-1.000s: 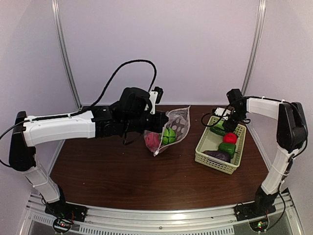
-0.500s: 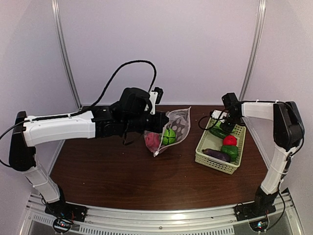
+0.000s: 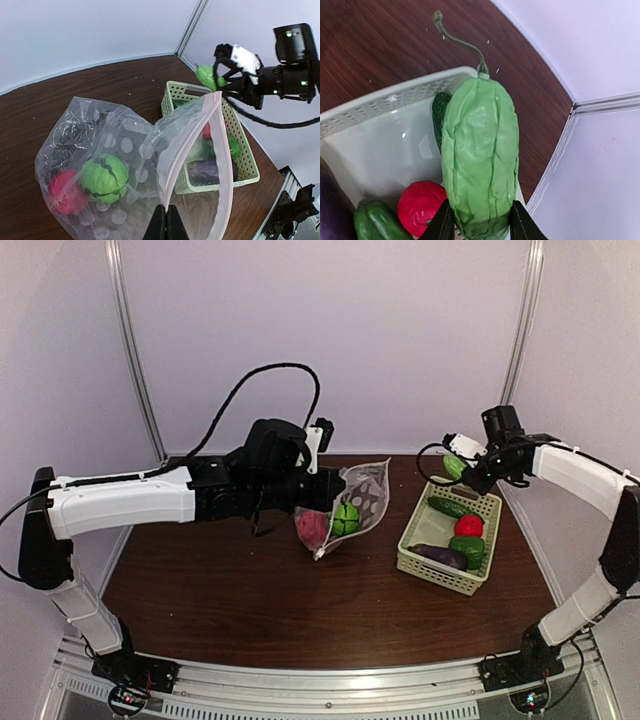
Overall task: Place the food in the zip-top bag and seal the zipper
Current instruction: Pick up the fake vegetable from the bin, then adjust the zipper food storage bag at the center of the board.
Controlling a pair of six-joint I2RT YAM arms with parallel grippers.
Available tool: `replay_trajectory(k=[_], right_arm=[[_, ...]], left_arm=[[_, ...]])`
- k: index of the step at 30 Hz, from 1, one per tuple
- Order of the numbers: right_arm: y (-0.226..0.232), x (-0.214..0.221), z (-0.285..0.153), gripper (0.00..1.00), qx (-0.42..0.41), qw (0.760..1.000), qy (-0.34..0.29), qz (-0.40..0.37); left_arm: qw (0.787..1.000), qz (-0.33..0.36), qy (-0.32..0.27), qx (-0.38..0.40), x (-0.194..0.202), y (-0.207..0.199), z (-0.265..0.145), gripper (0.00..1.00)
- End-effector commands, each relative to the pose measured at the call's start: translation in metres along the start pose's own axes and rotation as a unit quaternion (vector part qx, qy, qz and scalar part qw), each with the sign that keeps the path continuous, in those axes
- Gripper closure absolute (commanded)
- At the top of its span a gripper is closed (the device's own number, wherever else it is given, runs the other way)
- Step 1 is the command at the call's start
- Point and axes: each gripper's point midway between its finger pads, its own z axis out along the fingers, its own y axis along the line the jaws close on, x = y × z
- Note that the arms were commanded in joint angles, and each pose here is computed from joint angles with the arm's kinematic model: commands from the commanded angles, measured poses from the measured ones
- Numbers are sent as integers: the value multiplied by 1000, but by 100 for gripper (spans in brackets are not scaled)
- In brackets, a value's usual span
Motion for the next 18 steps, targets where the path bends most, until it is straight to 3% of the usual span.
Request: replay_trajectory(k=[1,4,8,14,18], right_arm=[[32,-29,-63,87,-103,988,-107,32],[57,-58,-122,87,-194,956,-219,33],[83,-95,-186,90,-308,882,-352,63],[106,-151,-238,91,-450,785,-415,98],[130,-172,-261,91,-486,759,-428,70]], left_arm=[[1000,-7,-10,13,-5,-4,8,100],[1000,-5,-13,16,-9,-7,9,100],[999,-7,-16,28,-14,-12,10,100],[998,-26,-21,59,-25,-22,9,100],[996,-34,-25,82,-37,-31,10,100]])
